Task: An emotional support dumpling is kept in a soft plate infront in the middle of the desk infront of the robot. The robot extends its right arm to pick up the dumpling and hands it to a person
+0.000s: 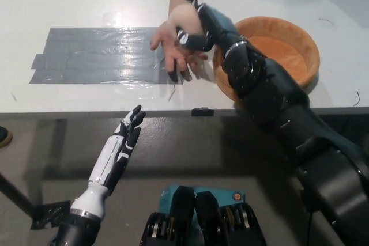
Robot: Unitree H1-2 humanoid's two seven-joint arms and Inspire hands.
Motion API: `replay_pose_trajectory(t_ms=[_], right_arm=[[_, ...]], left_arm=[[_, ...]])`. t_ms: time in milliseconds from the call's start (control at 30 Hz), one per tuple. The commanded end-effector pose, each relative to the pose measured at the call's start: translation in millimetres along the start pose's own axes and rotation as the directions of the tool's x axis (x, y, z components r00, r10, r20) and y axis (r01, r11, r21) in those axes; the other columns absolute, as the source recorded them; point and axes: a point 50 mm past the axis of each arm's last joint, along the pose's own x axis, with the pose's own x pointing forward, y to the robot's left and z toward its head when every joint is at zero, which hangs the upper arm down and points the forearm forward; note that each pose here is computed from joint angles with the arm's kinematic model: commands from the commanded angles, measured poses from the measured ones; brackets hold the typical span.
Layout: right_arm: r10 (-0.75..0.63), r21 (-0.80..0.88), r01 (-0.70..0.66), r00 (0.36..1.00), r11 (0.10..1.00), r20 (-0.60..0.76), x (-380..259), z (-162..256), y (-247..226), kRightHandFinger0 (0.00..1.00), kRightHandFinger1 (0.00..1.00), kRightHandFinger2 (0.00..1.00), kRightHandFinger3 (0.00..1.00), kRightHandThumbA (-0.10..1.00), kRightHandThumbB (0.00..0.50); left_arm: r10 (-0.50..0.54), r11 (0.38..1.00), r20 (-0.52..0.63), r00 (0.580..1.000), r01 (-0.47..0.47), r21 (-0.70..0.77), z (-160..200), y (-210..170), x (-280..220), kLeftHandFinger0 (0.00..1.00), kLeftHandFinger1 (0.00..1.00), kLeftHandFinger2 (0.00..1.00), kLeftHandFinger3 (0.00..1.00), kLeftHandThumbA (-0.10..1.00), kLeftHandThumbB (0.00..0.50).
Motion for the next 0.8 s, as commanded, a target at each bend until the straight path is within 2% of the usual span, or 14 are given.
replay_pose_trajectory(t_ms=[0,67,267,567,733,767], right_arm=[[0.102,-0.077,-0.099,0.994,0.992,0.039,7.2,22.7,-25.9,1.0,1.0,1.0,1.0,0.74,0.5],[0.098,-0.066,-0.095,0.994,0.993,0.042,6.5,19.8,-27.5,1.0,1.0,1.0,1.0,0.84,0.5],[0.031,0.0,-0.031,0.995,1.0,0.094,5.1,19.3,-44.8,1.0,1.0,1.0,1.0,0.99,0.5],[-0.158,0.052,0.15,0.961,0.987,0.226,-3.8,35.9,-88.2,1.0,1.0,1.0,1.0,1.0,0.5],[-0.335,0.131,0.308,0.862,0.942,0.38,-35.8,71.1,-151.3,1.0,1.0,1.0,1.0,1.0,0.5],[-0.357,0.177,0.311,0.837,0.934,0.414,-48.2,78.2,-160.2,1.0,1.0,1.0,1.0,1.0,0.488]], left_arm=[[-0.008,1.0,0.033,0.999,0.007,0.021,9.0,6.6,6.5,1.0,1.0,1.0,1.0,1.0,0.127],[-0.01,1.0,0.034,0.999,0.009,0.018,9.2,6.3,7.5,1.0,1.0,1.0,1.0,1.0,0.122],[-0.011,1.0,0.041,0.999,0.01,0.024,8.8,6.2,9.9,1.0,1.0,1.0,1.0,1.0,0.118],[-0.017,0.999,0.039,0.999,0.016,0.035,8.4,5.9,10.5,1.0,1.0,1.0,1.0,1.0,0.148],[-0.01,0.999,0.068,0.998,0.007,0.043,14.9,11.4,25.2,1.0,1.0,1.0,1.0,1.0,0.142],[-0.008,0.999,0.069,0.998,0.005,0.044,14.9,11.6,25.9,1.0,1.0,1.0,1.0,1.0,0.141]])
